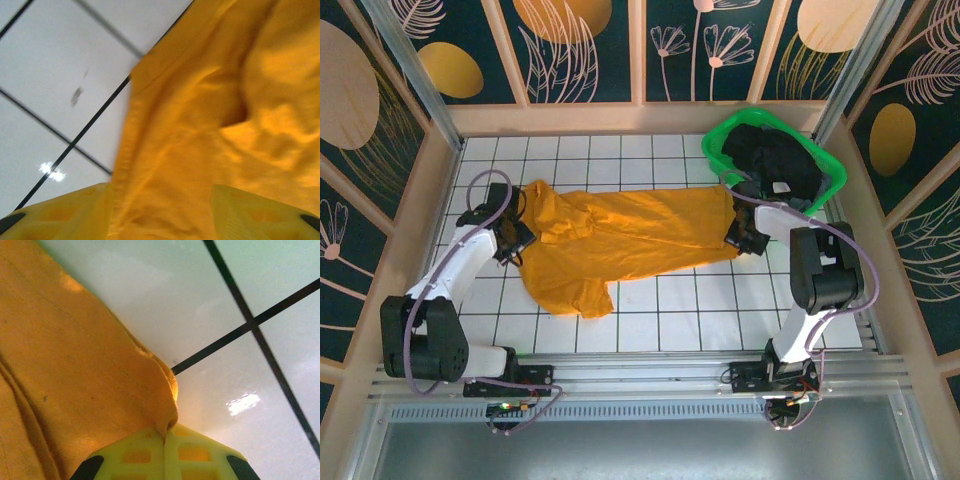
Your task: Fold and stack the t-shirts
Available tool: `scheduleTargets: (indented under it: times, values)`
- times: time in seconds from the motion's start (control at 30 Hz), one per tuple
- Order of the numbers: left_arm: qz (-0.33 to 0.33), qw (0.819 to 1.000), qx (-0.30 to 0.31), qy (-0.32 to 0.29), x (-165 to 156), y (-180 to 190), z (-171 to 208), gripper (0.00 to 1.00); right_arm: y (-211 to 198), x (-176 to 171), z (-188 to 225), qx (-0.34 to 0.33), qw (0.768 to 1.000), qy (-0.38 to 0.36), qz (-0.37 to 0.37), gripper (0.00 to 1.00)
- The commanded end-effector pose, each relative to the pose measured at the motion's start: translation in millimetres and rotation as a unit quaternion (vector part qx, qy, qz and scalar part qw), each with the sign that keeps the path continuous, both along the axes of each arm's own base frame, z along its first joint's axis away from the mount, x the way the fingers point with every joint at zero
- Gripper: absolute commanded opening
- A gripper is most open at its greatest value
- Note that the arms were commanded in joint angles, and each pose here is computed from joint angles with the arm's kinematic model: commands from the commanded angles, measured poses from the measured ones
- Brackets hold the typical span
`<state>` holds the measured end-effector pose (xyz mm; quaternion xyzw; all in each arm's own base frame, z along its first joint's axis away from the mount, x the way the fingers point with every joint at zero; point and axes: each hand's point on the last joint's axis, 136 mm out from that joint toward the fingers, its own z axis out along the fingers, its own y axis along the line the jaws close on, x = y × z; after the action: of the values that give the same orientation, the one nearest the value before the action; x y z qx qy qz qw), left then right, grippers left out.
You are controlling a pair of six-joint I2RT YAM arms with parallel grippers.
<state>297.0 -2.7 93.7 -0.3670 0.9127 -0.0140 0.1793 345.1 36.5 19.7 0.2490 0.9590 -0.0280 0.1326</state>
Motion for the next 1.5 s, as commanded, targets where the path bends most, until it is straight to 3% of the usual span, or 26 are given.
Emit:
scheduleTargets:
  times: [0.0, 0.2, 0.43, 0.6, 0.77, 0.9, 1.07, 1.17, 1.3, 1.47]
  values:
    - [0.006, 0.999, -0.02, 0.039, -26, -4, -23, 0.53, -5, -5, 8, -0.011, 1.0, 0.003, 0.013, 0.0]
    - [0.027, 0.994, -0.058, 0.083, -62, -13, -51, 0.53, -1, -2, 5, 0.001, 1.0, 0.006, 0.015, 0.0]
    - [0.039, 0.992, -0.105, 0.064, -60, -27, -63, 0.55, 1, 0, 3, 0.008, 1.0, 0.006, 0.016, 0.0]
    - [0.04, 0.993, -0.1, 0.057, -54, -26, -74, 0.51, 3, -2, 2, 0.013, 1.0, 0.009, 0.015, 0.0]
    - [0.041, 0.994, -0.082, 0.066, -55, -20, -87, 0.34, 4, -3, 4, 0.016, 1.0, 0.008, 0.015, 0.0]
    - [0.042, 0.996, -0.072, 0.037, -41, -16, -75, 0.01, 9, 0, 10, 0.029, 0.999, -0.006, 0.019, 0.0]
    - [0.04, 0.995, -0.078, -0.044, 8, -19, -18, 0.0, 31, 33, 52, 0.066, 0.995, -0.063, 0.047, 0.0]
    - [0.043, 0.988, -0.078, -0.129, 53, -18, 51, 0.0, 40, 73, 106, 0.081, 0.988, -0.124, 0.054, 0.0]
    - [0.056, 0.964, -0.058, -0.255, 108, -7, 169, 0.0, 53, 133, 195, 0.113, 0.969, -0.213, 0.058, 0.0]
    - [0.088, 0.917, -0.035, -0.387, 137, 12, 305, 0.0, 51, 181, 303, 0.159, 0.933, -0.32, 0.041, 0.0]
